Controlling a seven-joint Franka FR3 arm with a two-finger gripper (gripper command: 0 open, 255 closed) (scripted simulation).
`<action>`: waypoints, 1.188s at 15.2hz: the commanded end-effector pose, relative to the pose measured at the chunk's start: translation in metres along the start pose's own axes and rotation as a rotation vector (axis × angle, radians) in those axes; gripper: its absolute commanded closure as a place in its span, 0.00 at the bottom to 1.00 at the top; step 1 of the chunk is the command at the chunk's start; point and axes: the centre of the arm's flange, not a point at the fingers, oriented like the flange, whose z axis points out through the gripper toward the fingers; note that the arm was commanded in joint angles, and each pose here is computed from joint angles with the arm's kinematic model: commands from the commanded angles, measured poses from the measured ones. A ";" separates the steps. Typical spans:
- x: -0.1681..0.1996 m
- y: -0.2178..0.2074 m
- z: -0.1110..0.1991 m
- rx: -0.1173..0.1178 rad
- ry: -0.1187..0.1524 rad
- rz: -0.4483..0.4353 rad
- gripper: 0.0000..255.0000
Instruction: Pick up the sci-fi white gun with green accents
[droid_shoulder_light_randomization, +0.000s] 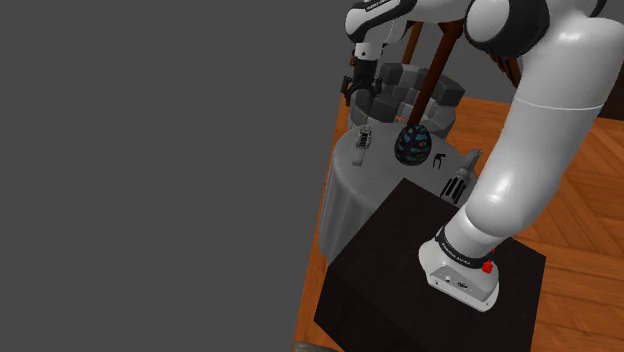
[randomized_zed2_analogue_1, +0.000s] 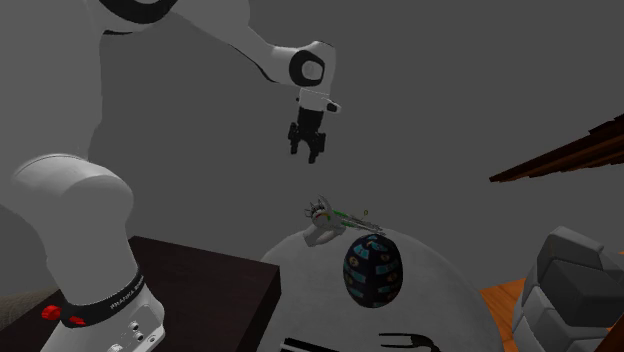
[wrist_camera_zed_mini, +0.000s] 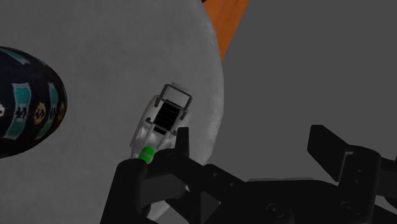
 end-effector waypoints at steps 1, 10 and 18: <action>0.020 0.017 0.020 0.008 -0.028 0.048 0.00; 0.091 0.084 0.109 0.040 -0.151 0.262 0.00; 0.113 0.111 0.162 0.051 -0.192 0.334 0.00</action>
